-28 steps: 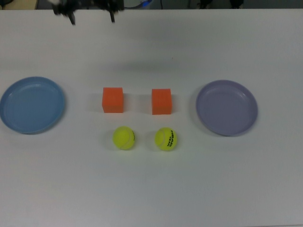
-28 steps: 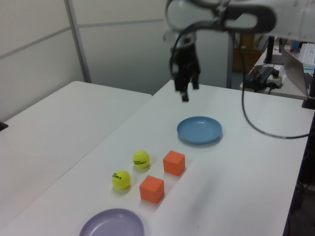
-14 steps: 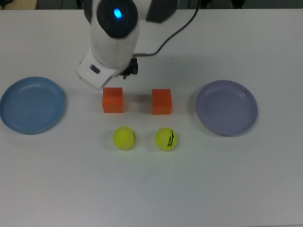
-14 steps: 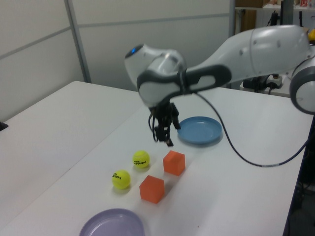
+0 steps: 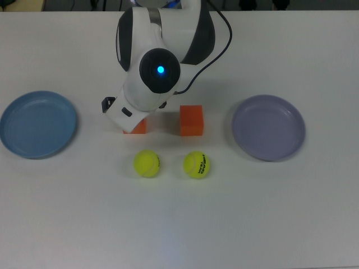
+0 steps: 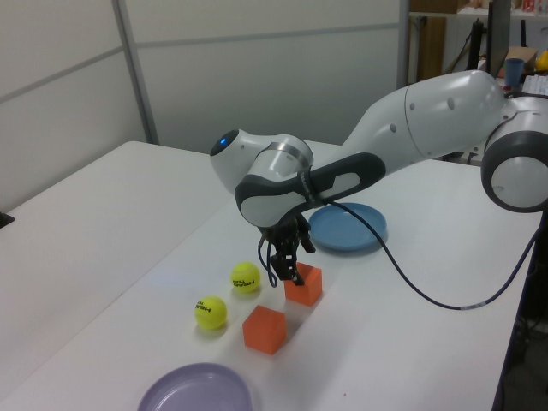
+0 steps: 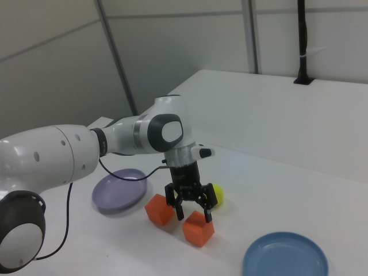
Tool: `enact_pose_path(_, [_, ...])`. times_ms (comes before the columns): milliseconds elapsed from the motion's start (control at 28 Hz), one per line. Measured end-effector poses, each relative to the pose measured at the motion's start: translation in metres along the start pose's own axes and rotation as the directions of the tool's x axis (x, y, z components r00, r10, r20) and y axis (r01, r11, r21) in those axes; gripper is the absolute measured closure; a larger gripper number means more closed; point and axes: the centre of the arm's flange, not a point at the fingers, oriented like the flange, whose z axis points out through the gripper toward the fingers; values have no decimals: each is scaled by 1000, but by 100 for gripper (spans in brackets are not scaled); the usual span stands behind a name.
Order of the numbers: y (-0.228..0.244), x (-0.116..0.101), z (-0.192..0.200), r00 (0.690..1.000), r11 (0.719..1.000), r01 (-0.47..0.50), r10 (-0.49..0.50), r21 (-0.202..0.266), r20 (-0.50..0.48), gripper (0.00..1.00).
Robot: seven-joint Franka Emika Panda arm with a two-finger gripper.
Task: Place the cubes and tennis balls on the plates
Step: 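Grasp the orange cube and carry it over the blue plate, then lower the cube onto the blue plate and open the gripper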
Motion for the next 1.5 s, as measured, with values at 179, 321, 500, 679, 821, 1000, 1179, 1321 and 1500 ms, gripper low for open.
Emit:
enact_pose_path(179, [-6, 4, 8, 1000, 1000, 4, -3, -11, 13, 0])
enact_pose_path(321, [-11, 7, 15, 1000, 1000, 6, -5, -24, 26, 0])
enact_pose_path(500, [-17, 12, 23, 1000, 999, 8, -7, -47, 30, 5])
enact_pose_path(679, [-18, 15, 23, 1000, 999, 7, -6, -49, 15, 23])
enact_pose_path(821, [-16, 16, 17, 1000, 999, -1, 1, -50, 2, 35])
enact_pose_path(1000, [-3, 14, -10, 998, 998, -40, 37, -53, -50, 37])
enact_pose_path(1179, [55, -6, -35, 986, 987, -147, 140, -69, -93, 37])
enact_pose_path(1321, [117, -24, -24, 969, 967, -242, 237, -80, -73, 37])
enact_pose_path(1500, [180, -41, 7, 952, 950, -305, 303, -67, -40, 38])
